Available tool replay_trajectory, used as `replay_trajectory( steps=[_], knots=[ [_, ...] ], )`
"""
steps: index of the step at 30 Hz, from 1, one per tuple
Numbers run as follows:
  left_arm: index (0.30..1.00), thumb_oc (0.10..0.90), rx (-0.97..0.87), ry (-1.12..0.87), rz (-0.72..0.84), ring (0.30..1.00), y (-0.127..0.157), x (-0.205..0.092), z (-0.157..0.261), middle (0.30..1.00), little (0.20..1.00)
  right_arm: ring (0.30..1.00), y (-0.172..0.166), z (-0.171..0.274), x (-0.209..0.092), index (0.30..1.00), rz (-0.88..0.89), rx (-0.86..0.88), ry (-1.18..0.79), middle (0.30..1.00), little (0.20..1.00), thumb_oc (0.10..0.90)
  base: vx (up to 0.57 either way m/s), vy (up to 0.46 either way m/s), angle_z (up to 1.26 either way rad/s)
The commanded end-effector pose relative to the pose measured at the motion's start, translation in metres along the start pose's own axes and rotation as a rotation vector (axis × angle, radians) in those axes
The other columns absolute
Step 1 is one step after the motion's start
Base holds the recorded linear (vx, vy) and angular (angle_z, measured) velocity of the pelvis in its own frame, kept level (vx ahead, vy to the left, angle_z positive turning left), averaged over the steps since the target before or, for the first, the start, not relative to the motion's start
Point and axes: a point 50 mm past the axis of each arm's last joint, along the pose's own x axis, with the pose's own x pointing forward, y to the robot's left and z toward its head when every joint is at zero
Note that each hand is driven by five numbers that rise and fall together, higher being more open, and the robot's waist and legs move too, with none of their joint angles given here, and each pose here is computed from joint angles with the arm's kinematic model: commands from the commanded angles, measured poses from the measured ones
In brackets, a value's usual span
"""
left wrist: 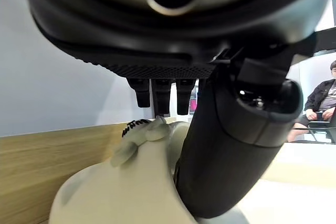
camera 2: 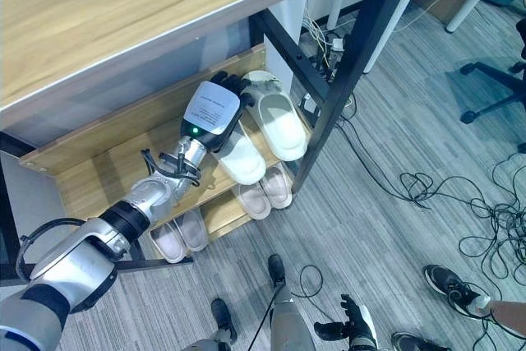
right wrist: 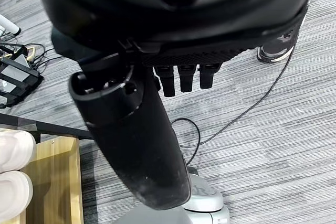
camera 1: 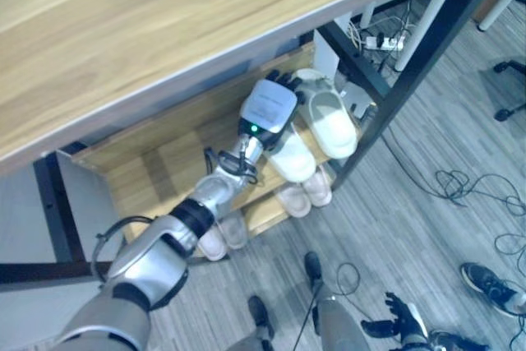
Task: Arrange the slippers neatly on the shoe rack.
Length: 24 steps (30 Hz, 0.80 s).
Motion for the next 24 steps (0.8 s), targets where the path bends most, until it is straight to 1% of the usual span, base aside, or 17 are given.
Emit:
replay_trajectory(
  steps=[1, 7, 11, 13, 17, 18, 22, 24],
  knots=[
    [0.9, 0.8, -0.06, 0.105, 0.216, 0.9, 0.044, 0.024, -0.02, 0.9, 0.9, 0.9, -0.014, -0.012, -0.002, 0.9, -0.043, -0.04, 0.03, 0.9, 0.9, 0.8, 0.0, 0.0, 0.0],
    [0.9, 0.8, -0.105, 0.1, 0.216, 0.9, 0.04, 0.017, -0.017, 0.9, 0.9, 0.9, -0.012, -0.014, -0.002, 0.9, -0.039, -0.035, 0.056, 0.9, 0.9, 0.8, 0.0, 0.0, 0.0],
    [0.9, 0.8, -0.128, 0.09, 0.219, 0.9, 0.041, 0.018, -0.014, 0.9, 0.9, 0.9, -0.01, -0.013, -0.001, 0.9, -0.034, -0.042, 0.056, 0.9, 0.9, 0.8, 0.0, 0.0, 0.0],
    [0.9, 0.8, -0.171, 0.091, 0.246, 0.9, 0.046, 0.021, -0.011, 0.9, 0.9, 0.9, -0.008, -0.014, -0.002, 0.9, -0.028, -0.048, 0.059, 0.9, 0.9, 0.8, 0.0, 0.0, 0.0],
    [0.9, 0.8, -0.161, 0.076, 0.27, 0.9, 0.053, 0.025, -0.008, 0.9, 0.9, 0.9, -0.007, -0.016, -0.002, 0.9, -0.024, -0.044, 0.075, 0.9, 0.9, 0.8, 0.0, 0.0, 0.0],
    [0.9, 0.8, -0.122, 0.065, 0.27, 0.9, 0.055, 0.026, -0.009, 0.9, 0.9, 0.9, -0.007, -0.016, -0.002, 0.9, -0.021, -0.045, 0.078, 0.9, 0.9, 0.8, 0.0, 0.0, 0.0],
    [0.9, 0.8, -0.089, 0.061, 0.27, 0.9, 0.057, 0.023, -0.012, 0.9, 0.9, 0.9, -0.002, -0.016, -0.002, 0.9, 0.0, -0.032, 0.078, 0.9, 0.9, 0.8, 0.0, -0.001, 0.01],
    [0.9, 0.8, -0.095, 0.049, 0.278, 0.9, 0.058, 0.02, -0.012, 0.9, 0.9, 0.9, 0.001, -0.017, -0.003, 0.9, 0.024, -0.059, 0.081, 0.9, 0.9, 0.8, 0.02, -0.007, 0.04]
  ],
)
